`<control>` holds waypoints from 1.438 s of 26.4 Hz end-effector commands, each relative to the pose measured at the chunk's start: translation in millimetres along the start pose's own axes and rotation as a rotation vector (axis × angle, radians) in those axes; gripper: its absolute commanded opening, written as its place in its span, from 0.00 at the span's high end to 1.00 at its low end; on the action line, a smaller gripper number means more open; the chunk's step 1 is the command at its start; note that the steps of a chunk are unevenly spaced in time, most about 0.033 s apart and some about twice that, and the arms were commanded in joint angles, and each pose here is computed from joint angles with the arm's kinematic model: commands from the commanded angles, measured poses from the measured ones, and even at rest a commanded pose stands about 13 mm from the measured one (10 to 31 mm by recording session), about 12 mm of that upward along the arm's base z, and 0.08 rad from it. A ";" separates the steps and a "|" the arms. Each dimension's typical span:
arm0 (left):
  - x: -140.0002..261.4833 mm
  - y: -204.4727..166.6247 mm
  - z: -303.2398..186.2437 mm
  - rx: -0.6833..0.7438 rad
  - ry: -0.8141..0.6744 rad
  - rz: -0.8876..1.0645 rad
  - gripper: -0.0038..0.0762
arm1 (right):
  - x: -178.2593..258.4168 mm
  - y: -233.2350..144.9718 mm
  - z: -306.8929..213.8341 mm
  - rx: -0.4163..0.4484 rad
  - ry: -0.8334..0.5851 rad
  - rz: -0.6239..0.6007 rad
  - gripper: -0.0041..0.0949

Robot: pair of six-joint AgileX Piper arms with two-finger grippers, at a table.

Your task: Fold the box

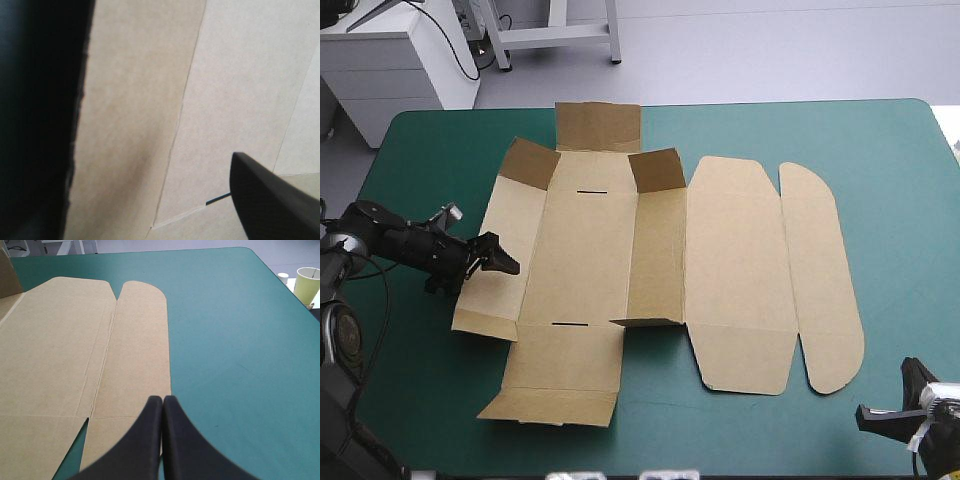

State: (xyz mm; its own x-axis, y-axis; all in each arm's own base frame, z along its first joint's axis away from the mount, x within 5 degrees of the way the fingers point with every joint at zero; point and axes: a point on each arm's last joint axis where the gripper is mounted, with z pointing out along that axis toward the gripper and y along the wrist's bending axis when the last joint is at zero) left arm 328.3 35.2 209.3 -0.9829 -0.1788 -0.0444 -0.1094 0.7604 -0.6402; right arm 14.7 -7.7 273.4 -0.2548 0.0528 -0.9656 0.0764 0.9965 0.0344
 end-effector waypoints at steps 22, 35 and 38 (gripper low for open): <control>18.9 -46.1 -22.5 -0.065 0.051 0.157 0.96 | -12.0 -0.1 -8.4 0.004 -0.122 -0.005 0.97; 12.7 -160.2 -29.1 -0.857 0.183 1.174 0.96 | -12.0 -0.1 -8.4 0.004 -0.122 -0.005 0.97; 7.7 -201.4 -22.0 -1.043 0.047 1.520 0.96 | -12.0 -0.1 -8.4 0.004 -0.122 -0.005 0.97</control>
State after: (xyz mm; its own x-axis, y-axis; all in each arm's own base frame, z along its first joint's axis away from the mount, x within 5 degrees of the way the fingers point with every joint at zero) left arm 341.3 -95.2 318.1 -0.4551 0.8896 -0.0386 0.8087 0.4311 0.4002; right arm 14.7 -7.7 273.4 -0.2548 0.0528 -0.9656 0.0764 0.9965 0.0344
